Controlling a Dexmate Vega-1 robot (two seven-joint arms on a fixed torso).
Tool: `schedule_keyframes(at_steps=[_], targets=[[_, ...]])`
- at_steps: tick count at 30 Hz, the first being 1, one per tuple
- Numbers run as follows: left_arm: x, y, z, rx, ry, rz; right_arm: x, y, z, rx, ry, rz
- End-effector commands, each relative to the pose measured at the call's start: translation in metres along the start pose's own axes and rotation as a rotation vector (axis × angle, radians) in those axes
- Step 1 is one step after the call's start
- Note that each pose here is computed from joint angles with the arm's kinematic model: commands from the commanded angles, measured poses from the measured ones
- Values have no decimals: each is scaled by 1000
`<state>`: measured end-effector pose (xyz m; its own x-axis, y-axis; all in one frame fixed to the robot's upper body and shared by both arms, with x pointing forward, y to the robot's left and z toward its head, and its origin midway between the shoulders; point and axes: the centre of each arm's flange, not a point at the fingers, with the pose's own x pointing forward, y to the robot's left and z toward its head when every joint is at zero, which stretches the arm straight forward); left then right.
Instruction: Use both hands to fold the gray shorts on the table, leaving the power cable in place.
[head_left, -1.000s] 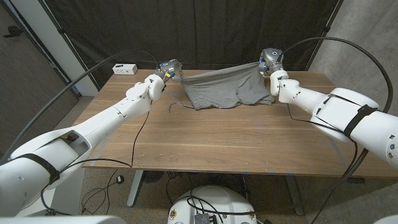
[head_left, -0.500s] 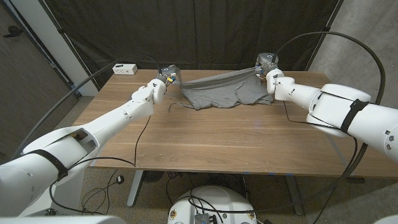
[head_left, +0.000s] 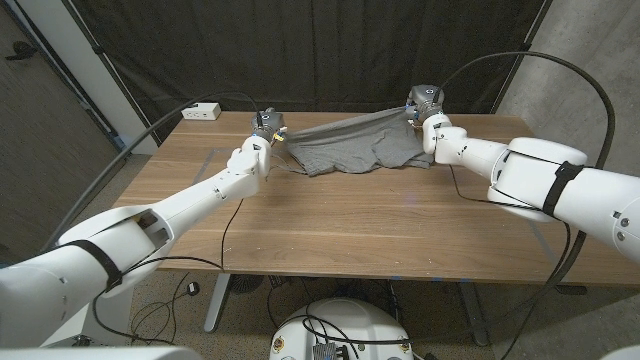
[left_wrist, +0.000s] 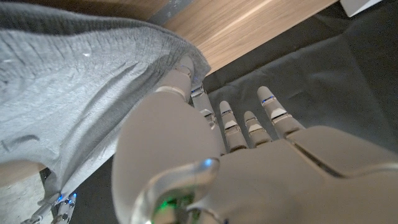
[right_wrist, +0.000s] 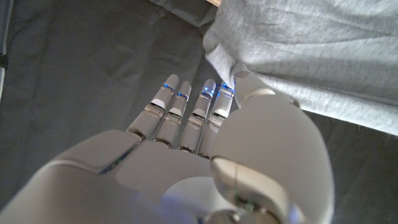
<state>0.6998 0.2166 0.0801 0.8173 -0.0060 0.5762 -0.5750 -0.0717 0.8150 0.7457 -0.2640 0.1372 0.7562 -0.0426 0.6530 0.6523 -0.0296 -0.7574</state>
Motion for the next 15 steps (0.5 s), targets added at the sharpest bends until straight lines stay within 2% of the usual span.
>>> schedule_keyframes(at_steps=[1, 7, 12, 14, 15], targets=[[-15, -6, 9, 139, 120, 131, -4, -5, 1, 11, 76, -79], [-23, -4, 12, 188, 193, 225, -14, -10, -3, 26, 121, -210], [-29, -2, 13, 224, 253, 286, -24, -15, -7, -1, 99, -326], [-31, -1, 13, 229, 266, 291, -28, -17, -8, 5, 97, -328], [-31, -1, 12, 227, 262, 289, -31, -17, -10, 21, 66, -327]])
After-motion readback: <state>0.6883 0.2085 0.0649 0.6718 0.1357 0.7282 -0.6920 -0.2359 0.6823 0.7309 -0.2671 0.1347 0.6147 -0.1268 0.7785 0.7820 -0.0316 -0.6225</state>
